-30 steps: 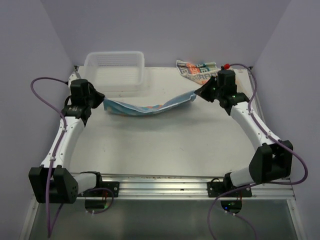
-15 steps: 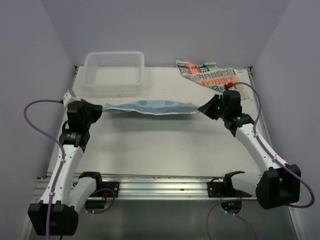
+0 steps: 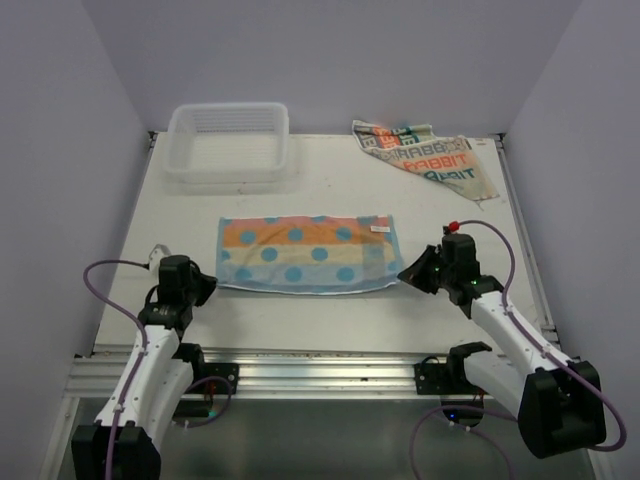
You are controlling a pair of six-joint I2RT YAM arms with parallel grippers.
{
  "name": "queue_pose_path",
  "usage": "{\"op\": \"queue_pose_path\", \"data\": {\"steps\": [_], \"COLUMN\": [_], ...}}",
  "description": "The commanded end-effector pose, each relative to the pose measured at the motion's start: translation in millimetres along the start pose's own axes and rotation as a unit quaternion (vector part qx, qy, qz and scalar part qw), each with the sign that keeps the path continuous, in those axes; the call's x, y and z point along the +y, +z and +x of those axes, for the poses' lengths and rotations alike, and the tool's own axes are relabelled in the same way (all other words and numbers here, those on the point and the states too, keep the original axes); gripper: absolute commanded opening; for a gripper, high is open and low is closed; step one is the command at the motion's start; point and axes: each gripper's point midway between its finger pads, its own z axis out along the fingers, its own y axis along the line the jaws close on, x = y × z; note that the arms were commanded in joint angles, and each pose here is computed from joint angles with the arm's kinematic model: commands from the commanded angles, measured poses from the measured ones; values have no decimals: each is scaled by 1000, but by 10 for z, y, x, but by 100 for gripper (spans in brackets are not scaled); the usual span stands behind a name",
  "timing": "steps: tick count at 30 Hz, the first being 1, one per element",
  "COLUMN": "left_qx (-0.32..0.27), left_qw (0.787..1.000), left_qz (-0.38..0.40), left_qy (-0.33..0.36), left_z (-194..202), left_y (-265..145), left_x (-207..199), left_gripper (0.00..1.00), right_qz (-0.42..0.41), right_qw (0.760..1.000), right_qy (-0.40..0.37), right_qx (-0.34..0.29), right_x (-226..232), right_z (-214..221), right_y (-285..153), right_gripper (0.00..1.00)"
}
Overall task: Roll the towels
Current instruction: Flatten the towel, then fold the towel
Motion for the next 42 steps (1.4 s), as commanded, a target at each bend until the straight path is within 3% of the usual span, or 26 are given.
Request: {"op": "queue_pose_path", "data": {"steps": [1, 5, 9, 42], "left_qx": [12, -2, -43, -93], "left_qw": [999, 998, 998, 995], "left_qz": [-49, -63, -44, -17], "left_qy": [-4, -7, -5, -26], "left_z": [90, 47, -207, -929], "left_y": [47, 35, -56, 194], "left_x": [236, 296, 98, -764], "left_gripper": [0, 0, 0, 0], "right_qz": [15, 63, 70, 64], "right_qw": [1000, 997, 996, 993], "right_qy": [11, 28, 47, 98], "right_qx": [11, 18, 34, -5], "right_x": [-87, -332, -407, 410], "right_z": [82, 193, 300, -627], "right_y": [-37, -15, 42, 126], "right_gripper": [0, 0, 0, 0]}}
